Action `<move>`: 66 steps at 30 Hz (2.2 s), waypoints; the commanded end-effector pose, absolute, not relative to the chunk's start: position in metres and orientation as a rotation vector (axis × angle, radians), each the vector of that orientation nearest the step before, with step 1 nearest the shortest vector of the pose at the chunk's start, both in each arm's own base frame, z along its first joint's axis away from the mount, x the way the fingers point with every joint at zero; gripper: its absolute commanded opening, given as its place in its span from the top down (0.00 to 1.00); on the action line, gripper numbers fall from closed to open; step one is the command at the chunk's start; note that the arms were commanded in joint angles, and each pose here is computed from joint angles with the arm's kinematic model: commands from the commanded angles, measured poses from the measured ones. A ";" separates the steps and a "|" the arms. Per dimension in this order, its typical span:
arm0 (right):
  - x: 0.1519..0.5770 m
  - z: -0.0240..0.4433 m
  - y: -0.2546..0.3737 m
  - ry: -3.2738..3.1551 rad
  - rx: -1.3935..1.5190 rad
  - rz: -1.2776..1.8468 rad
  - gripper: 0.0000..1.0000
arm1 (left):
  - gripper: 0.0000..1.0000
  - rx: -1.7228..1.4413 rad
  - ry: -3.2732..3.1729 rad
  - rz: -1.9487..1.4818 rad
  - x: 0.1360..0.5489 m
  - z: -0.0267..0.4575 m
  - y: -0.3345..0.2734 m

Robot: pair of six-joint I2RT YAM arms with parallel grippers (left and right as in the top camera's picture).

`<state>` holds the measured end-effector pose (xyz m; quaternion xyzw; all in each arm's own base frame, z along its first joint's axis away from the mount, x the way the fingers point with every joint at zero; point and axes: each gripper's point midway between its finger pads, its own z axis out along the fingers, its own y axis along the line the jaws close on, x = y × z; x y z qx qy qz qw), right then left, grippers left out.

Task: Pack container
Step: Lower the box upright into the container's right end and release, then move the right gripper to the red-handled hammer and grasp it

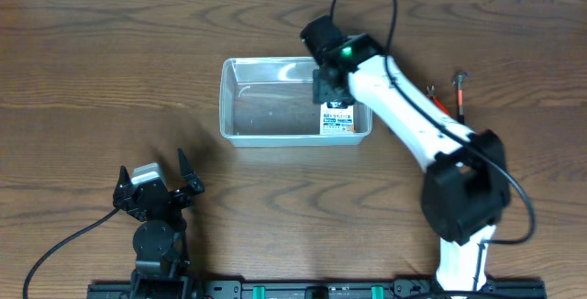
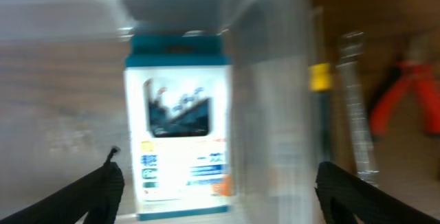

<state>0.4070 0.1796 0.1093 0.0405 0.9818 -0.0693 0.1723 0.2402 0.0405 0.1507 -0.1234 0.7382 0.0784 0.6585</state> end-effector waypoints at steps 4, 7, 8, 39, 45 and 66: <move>0.427 0.225 0.074 2.533 0.177 -0.314 0.04 | 0.02 -0.284 1.717 0.206 0.238 0.134 0.043; 0.429 0.238 0.021 2.529 0.198 -0.366 0.03 | 0.02 -0.284 1.716 0.206 0.239 0.134 0.043; 0.430 0.236 0.004 2.545 0.207 -0.366 0.04 | 0.02 -0.284 1.717 0.206 0.238 0.134 0.043; 0.429 0.003 -0.081 3.115 0.352 -0.070 0.39 | 0.02 -0.284 1.717 0.206 0.238 0.134 0.043; 0.430 -0.004 -0.082 3.116 0.379 -0.070 0.60 | 0.02 -0.284 1.716 0.205 0.239 0.134 0.043; 0.456 0.146 -0.026 2.793 0.131 0.041 0.99 | 0.02 -0.284 1.717 0.206 0.238 0.134 0.043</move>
